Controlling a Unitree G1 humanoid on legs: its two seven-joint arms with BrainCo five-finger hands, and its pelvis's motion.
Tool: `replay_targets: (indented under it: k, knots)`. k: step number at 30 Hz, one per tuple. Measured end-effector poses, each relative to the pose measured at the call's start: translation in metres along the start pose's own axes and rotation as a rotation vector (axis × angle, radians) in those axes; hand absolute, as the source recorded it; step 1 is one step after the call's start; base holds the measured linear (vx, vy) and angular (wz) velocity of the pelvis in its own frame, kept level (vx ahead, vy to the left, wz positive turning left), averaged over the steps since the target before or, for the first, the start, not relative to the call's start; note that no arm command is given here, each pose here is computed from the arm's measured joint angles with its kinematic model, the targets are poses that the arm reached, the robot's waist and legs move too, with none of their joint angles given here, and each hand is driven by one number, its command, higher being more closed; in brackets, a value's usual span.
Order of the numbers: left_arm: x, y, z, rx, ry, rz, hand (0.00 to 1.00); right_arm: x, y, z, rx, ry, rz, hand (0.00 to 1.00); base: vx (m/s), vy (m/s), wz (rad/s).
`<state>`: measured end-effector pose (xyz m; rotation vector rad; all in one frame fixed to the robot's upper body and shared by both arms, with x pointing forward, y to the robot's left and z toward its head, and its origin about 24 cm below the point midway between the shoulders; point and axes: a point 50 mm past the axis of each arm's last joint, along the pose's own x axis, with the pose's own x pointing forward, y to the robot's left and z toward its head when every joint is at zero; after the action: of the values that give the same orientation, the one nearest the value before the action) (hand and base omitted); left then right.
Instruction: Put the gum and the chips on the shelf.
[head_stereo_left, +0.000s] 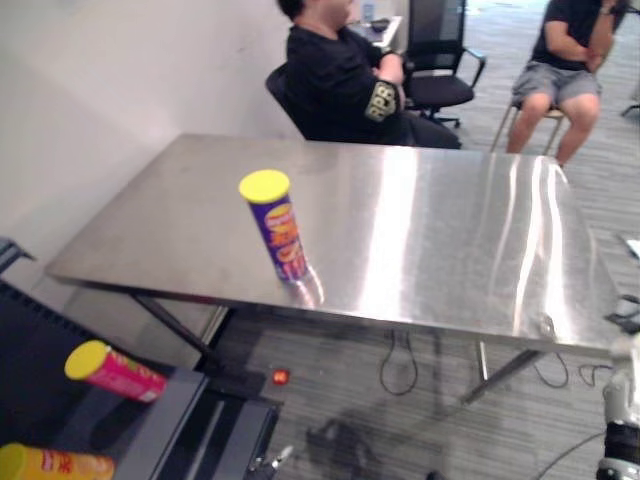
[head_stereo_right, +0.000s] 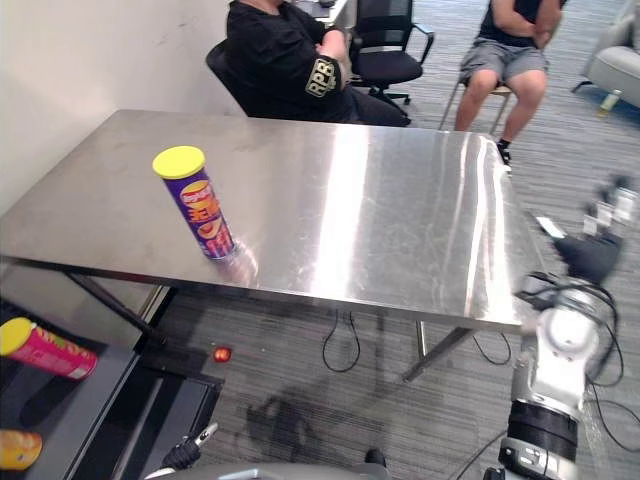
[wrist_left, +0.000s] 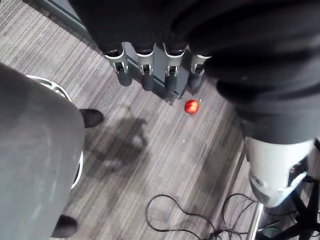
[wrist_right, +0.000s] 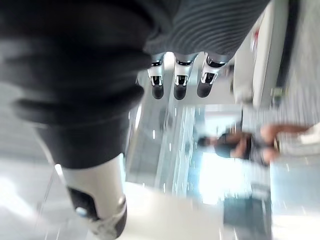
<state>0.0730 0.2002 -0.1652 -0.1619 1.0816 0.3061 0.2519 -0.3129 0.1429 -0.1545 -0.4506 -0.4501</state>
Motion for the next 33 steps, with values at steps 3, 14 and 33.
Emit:
replay_targets:
  k: [3,14,33]
  knots:
    - [0.001,-0.002,0.004,0.013,-0.016,-0.024,0.00,0.003,0.035,-0.001,0.031,0.006,0.192,0.00,0.04,-0.028,0.25]
    - [0.003,-0.002,0.018,0.028,-0.066,-0.030,0.00,0.003,0.127,0.011,0.102,-0.024,0.600,0.00,0.00,-0.004,0.05]
    - [0.005,-0.004,0.025,0.030,-0.083,-0.033,0.00,-0.003,0.191,0.023,0.137,-0.035,0.859,0.00,-0.04,-0.031,0.05]
